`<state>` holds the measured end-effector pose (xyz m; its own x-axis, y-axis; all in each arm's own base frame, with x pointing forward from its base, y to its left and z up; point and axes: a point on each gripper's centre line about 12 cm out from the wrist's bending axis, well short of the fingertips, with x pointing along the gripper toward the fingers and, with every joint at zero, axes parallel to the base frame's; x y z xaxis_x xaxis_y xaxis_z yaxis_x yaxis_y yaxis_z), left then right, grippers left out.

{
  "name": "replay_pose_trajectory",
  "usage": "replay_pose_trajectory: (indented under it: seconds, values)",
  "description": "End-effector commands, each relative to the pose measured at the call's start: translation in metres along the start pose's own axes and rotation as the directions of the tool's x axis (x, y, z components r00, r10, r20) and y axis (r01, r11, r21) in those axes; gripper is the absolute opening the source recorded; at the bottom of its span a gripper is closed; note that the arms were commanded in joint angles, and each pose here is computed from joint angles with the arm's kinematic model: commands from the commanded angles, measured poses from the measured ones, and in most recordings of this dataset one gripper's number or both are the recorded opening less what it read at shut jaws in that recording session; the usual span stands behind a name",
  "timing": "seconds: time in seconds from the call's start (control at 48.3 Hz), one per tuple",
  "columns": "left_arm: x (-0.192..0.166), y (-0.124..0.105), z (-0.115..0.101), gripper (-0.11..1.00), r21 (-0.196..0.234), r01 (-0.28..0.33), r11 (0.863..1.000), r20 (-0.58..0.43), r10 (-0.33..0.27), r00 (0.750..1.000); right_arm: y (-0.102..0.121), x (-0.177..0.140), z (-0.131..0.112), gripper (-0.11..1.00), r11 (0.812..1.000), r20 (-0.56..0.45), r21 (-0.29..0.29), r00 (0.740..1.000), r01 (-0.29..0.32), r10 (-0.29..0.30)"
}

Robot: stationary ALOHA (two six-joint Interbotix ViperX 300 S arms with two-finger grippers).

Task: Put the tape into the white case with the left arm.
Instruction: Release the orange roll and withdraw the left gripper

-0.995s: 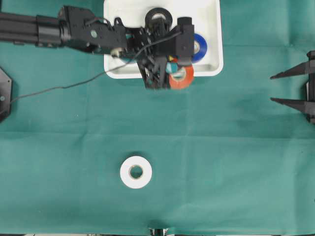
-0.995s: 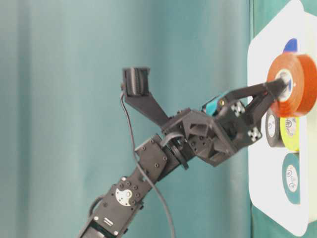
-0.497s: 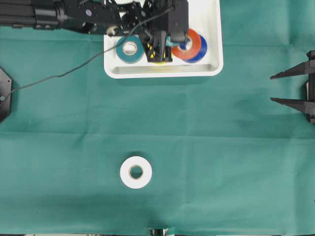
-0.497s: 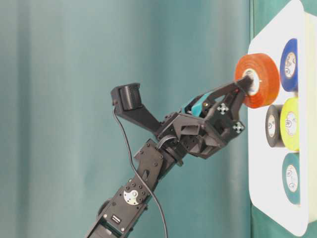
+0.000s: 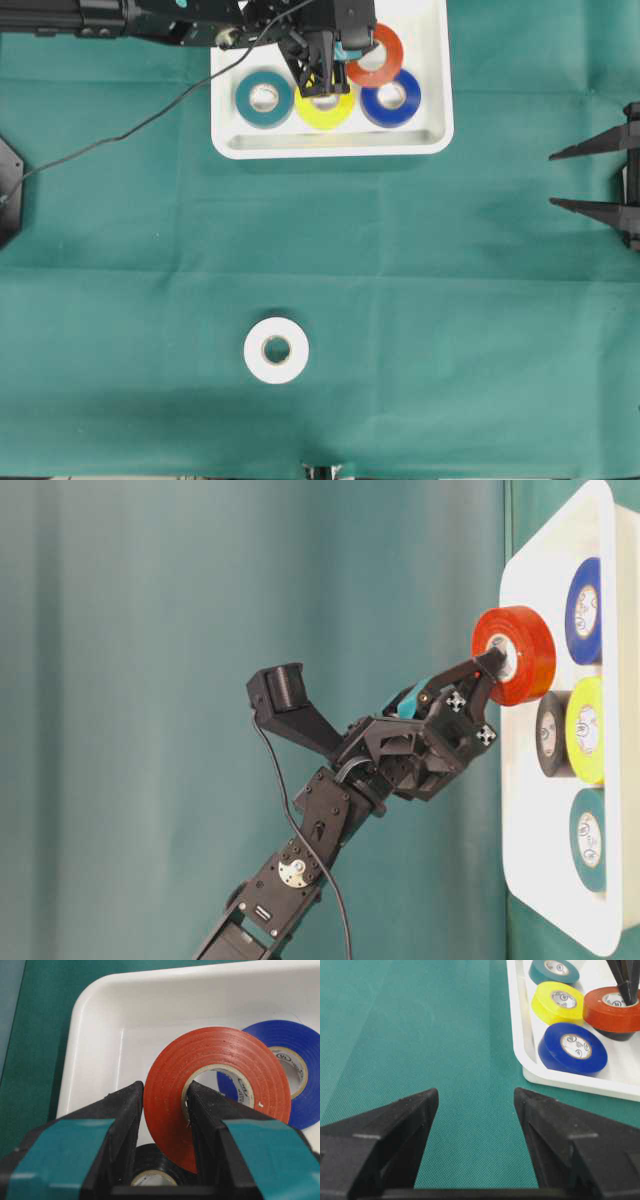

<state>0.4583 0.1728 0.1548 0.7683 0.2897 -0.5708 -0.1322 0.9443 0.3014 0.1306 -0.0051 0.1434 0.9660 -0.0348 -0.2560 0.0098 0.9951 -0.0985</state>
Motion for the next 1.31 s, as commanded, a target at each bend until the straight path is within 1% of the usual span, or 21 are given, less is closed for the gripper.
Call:
replay_pose_trajectory:
  seconds: [0.0, 0.311, 0.332, 0.373, 0.414, 0.518, 0.559, 0.58, 0.684, 0.932, 1.285]
  values:
    - [-0.007, 0.007, 0.015, 0.26, 0.001, -0.021, 1.000, 0.045, 0.021, 0.999, 0.000, 0.001, 0.005, 0.99, 1.000, 0.015, 0.001, 1.000, 0.000, 0.000]
    - [-0.008, 0.006, 0.017, 0.27, -0.003, -0.018, 1.000, 0.049, 0.018, 0.999, 0.000, 0.001, 0.005, 0.99, 1.000, 0.014, 0.001, 1.000, 0.000, 0.000]
    - [-0.008, 0.005, 0.016, 0.28, -0.003, -0.016, 1.000, 0.048, 0.016, 0.999, 0.000, 0.001, 0.005, 0.99, 1.000, 0.014, 0.001, 1.000, 0.000, 0.000]
    - [-0.009, 0.003, 0.017, 0.38, 0.001, -0.014, 1.000, 0.049, 0.014, 0.999, 0.000, 0.001, 0.005, 0.99, 1.000, 0.014, 0.000, 1.000, 0.000, 0.000]
    - [-0.009, 0.002, 0.017, 0.52, 0.005, -0.011, 1.000, 0.048, 0.011, 0.999, -0.001, 0.001, 0.005, 0.99, 1.000, 0.014, 0.000, 1.000, 0.001, -0.001]
    - [-0.010, -0.001, 0.018, 0.81, 0.010, -0.005, 1.000, 0.047, 0.005, 0.999, -0.001, 0.001, 0.005, 0.99, 1.000, 0.012, 0.002, 1.000, 0.001, -0.001]
    - [-0.011, -0.001, 0.018, 0.90, 0.010, -0.006, 1.000, 0.049, 0.005, 0.999, 0.000, 0.001, 0.005, 0.99, 1.000, 0.014, 0.001, 1.000, 0.000, 0.000]
    - [-0.012, -0.001, 0.019, 0.91, 0.010, -0.006, 1.000, 0.050, 0.006, 0.999, -0.001, 0.001, 0.005, 0.99, 1.000, 0.014, 0.002, 1.000, 0.001, -0.001]
    - [-0.014, -0.001, 0.019, 0.88, 0.007, -0.007, 1.000, 0.052, 0.007, 0.999, 0.000, 0.001, 0.005, 0.99, 1.000, 0.012, 0.001, 1.000, 0.000, 0.000]
    - [-0.026, -0.002, 0.015, 0.88, -0.001, -0.004, 1.000, 0.046, 0.004, 0.999, -0.001, 0.001, 0.005, 0.99, 1.000, 0.012, 0.002, 1.000, 0.001, -0.001]
    - [-0.057, -0.007, 0.007, 0.88, -0.001, 0.000, 1.000, 0.045, 0.000, 0.999, -0.001, 0.001, 0.005, 0.99, 1.000, 0.014, 0.002, 1.000, 0.001, -0.001]
